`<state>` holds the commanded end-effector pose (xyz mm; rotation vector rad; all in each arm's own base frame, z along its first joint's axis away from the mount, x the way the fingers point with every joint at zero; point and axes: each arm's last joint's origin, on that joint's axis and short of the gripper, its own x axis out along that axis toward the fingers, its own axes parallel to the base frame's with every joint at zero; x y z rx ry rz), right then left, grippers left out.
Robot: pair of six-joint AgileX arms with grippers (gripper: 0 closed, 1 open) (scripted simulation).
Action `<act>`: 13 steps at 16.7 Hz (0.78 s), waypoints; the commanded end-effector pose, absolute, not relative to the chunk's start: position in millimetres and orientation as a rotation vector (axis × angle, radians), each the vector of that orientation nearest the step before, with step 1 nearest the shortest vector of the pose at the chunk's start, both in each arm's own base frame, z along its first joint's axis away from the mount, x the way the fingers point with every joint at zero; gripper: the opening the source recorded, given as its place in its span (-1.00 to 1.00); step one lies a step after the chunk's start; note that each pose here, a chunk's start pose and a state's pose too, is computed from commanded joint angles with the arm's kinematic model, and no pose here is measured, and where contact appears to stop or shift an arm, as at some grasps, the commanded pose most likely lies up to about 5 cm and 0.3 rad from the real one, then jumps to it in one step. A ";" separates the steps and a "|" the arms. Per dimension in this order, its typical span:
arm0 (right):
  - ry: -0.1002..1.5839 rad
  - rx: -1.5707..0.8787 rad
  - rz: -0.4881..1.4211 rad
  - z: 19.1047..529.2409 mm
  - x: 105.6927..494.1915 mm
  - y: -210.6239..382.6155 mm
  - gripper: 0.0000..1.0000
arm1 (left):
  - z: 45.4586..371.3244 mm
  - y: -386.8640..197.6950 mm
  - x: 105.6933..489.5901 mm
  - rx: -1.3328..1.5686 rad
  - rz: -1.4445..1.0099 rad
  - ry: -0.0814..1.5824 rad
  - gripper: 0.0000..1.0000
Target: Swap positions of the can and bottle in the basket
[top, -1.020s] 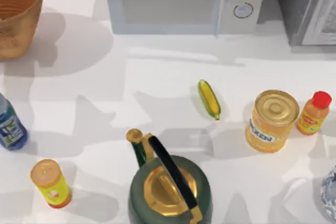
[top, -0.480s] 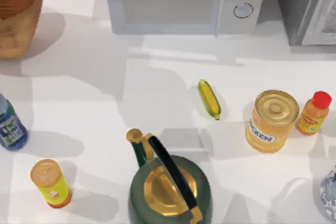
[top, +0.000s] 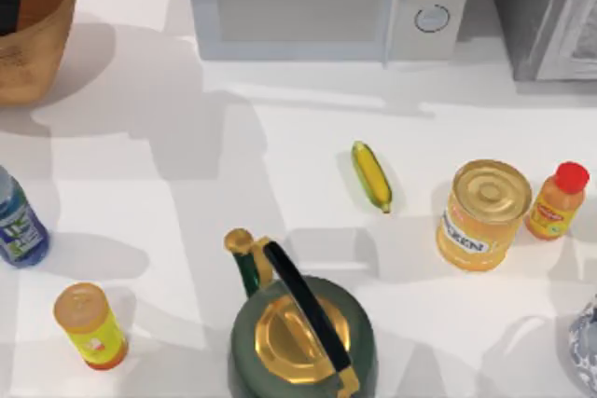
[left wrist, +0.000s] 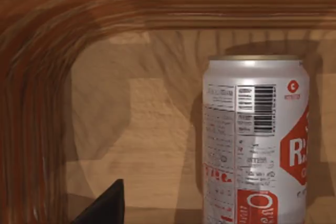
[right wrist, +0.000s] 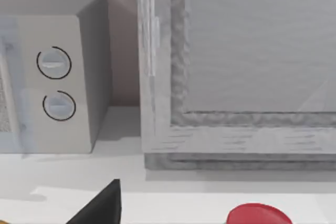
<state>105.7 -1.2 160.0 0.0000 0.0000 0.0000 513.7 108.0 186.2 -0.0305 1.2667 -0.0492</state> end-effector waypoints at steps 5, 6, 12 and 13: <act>0.000 0.000 0.000 160.0 105.7 -1.2 1.00 | 179.2 105.8 516.7 -0.029 -0.050 1.266 1.00; 0.000 0.000 0.000 160.0 105.7 -1.2 1.00 | 171.1 106.2 519.4 -0.031 -0.049 1.267 1.00; 0.000 0.000 0.000 160.0 105.7 -1.2 1.00 | 129.1 104.8 531.6 -0.030 -0.049 1.267 1.00; 0.000 0.000 0.000 160.0 105.7 -1.2 1.00 | 129.1 104.8 531.6 -0.030 -0.049 1.267 1.00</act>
